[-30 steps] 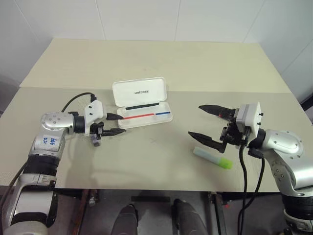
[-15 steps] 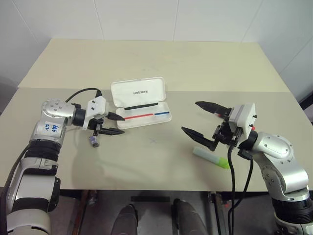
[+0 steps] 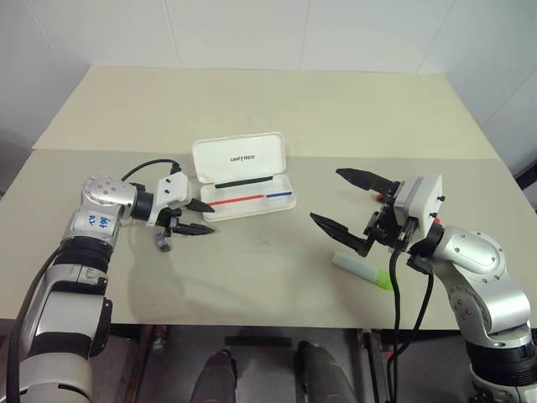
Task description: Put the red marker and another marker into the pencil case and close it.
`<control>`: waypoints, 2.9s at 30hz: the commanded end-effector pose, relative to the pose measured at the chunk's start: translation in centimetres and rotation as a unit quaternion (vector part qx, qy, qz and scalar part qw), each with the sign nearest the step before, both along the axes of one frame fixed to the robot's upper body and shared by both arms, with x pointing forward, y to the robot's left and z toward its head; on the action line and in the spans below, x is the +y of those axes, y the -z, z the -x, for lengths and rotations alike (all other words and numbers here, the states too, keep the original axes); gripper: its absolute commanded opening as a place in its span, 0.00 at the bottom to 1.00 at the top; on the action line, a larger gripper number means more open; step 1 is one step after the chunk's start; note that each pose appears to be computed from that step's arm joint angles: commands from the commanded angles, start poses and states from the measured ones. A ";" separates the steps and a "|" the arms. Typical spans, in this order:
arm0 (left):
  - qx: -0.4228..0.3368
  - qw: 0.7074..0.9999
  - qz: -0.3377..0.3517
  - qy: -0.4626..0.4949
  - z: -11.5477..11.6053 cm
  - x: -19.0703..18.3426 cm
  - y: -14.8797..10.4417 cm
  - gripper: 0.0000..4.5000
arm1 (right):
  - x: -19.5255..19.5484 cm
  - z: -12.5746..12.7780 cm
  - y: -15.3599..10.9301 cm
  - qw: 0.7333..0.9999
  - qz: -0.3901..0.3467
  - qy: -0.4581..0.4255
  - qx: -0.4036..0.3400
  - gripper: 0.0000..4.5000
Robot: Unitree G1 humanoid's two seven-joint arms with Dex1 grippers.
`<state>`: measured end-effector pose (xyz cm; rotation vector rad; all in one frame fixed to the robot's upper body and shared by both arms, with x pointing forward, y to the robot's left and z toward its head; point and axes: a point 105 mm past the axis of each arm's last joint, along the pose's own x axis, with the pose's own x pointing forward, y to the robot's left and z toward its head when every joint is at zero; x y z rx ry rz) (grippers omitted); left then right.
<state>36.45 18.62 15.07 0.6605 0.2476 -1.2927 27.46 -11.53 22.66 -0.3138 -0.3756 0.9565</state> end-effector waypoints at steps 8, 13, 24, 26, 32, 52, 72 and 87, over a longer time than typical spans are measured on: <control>0.011 0.999 -0.047 0.013 -0.4 0.0 0.0 0.55 | 0.5 0.8 -2.0 0.999 -0.003 -0.011 -0.037 1.00; 0.021 0.998 -0.062 0.004 -0.8 0.0 0.2 0.55 | 0.7 0.8 -2.3 0.999 -0.006 -0.013 -0.042 1.00; 0.051 0.995 -0.079 0.036 -0.8 -1.3 0.0 0.06 | 1.1 0.5 -3.3 0.998 -0.009 -0.019 -0.058 1.00; 0.049 0.995 -0.082 0.043 -0.8 -1.5 -0.2 0.00 | 1.2 0.5 -3.4 0.998 -0.009 -0.022 -0.060 1.00; 0.036 0.994 -0.087 0.063 -0.6 -2.0 -0.6 0.00 | 1.2 0.3 -3.6 0.998 -0.008 -0.025 -0.060 1.00; 0.073 0.991 -0.052 0.101 5.0 -6.5 0.3 0.00 | -0.6 0.8 -2.8 0.999 0.011 -0.007 -0.035 1.00; 0.107 0.992 -0.047 0.037 4.9 -6.5 2.1 0.00 | -0.7 1.4 -2.7 1.000 0.008 0.006 -0.025 1.00; 0.107 0.992 -0.001 0.068 5.9 -7.4 -0.8 0.59 | -0.4 1.2 -2.4 1.000 0.005 -0.003 -0.020 1.00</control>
